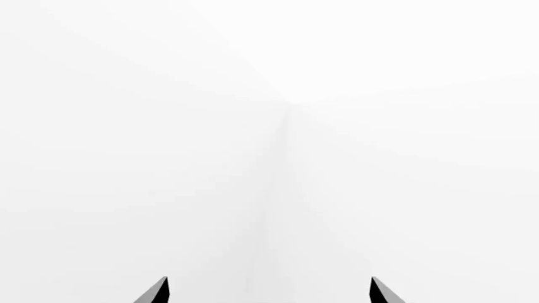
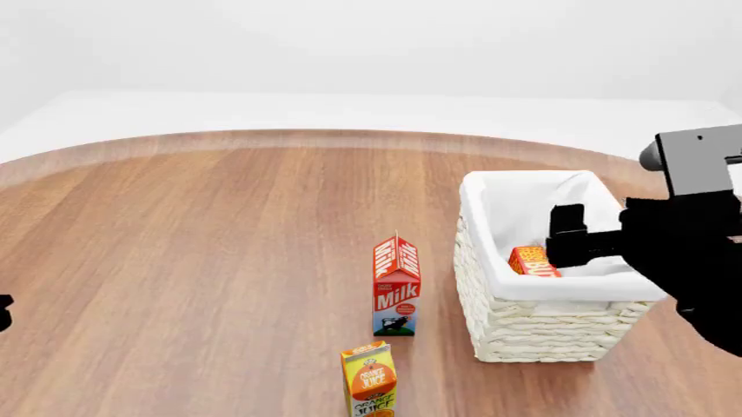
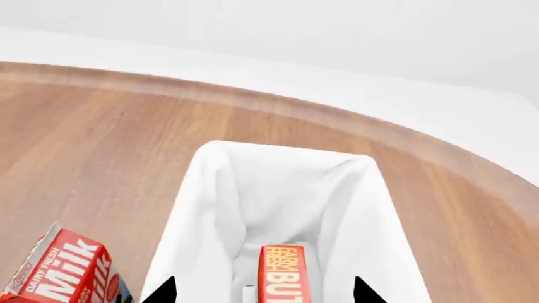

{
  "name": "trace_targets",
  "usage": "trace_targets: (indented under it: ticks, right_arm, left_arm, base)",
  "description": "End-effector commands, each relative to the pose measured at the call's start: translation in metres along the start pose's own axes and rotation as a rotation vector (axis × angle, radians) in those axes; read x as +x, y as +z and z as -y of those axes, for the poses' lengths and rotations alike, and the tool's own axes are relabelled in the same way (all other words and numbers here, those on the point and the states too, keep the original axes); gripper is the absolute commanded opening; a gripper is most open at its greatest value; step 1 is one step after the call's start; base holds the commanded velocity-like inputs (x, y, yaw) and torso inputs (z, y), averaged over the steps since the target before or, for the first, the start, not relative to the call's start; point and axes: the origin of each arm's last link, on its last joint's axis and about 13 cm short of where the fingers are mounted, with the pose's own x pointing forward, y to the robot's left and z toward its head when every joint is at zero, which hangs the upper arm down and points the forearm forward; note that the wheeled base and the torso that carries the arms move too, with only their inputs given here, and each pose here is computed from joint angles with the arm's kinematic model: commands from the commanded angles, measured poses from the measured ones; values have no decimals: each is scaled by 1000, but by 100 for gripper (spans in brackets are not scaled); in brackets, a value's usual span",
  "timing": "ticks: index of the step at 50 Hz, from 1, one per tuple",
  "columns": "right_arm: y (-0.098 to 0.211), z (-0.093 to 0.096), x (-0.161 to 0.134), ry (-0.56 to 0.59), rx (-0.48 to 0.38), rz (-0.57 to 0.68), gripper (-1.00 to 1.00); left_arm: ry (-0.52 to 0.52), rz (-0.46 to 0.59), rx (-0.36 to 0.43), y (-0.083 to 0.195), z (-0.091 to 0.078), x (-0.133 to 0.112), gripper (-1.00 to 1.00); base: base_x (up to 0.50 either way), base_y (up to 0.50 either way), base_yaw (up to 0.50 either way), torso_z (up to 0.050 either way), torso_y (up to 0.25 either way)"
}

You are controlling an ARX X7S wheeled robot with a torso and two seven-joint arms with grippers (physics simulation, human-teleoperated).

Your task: Pick up the cream cheese box and the butter, and put them in the basket.

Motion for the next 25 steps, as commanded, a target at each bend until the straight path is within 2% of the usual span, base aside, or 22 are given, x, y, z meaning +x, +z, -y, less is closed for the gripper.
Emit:
trace_targets:
  ticks: [1, 2, 3, 5, 6, 9, 10, 15, 20, 25]
  right_arm:
    - [-9, -16, -60, -6, 25, 171, 100]
    - [-11, -18, -65, -12, 31, 194, 100]
    - [-12, -18, -67, -47, -5, 228, 100]
    - [-12, -20, -71, -30, 21, 240, 100]
    - [-11, -21, -76, -59, -1, 293, 100]
    - [-12, -24, -83, -47, 50, 337, 100]
    - [-15, -27, -85, -37, 43, 371, 100]
    - [-23, -33, -80, -32, 84, 436, 100]
    - [-32, -38, -71, -68, 129, 515, 100]
    - [-39, -45, -66, -43, 143, 578, 100]
  left_arm:
    - [-8, 3, 15, 1, -1, 0, 100]
    - [-10, 3, 15, 1, 0, 0, 100]
    - [-11, 3, 15, 1, 0, 0, 100]
    - [-16, 3, 16, 2, 1, 0, 100]
    - [-34, 3, 18, 3, 3, 0, 100]
    - [-85, 11, 7, 7, 9, 0, 100]
    - [-120, 8, -4, 10, 16, 0, 100]
    - [-267, 18, -10, 17, 36, -5, 100]
    - [-342, 31, -16, 24, 49, -8, 100]
    - [-418, 47, -8, 26, 59, -11, 100]
  base:
    - [0, 0, 0, 0, 0]
    - [0, 0, 0, 0, 0]
    - [0, 0, 0, 0, 0]
    - [0, 0, 0, 0, 0]
    - [0, 0, 0, 0, 0]
    - [0, 0, 0, 3, 0]
    - [0, 0, 0, 0, 0]
    - [0, 0, 0, 0, 0]
    - [0, 0, 0, 0, 0]
    - [0, 0, 0, 0, 0]
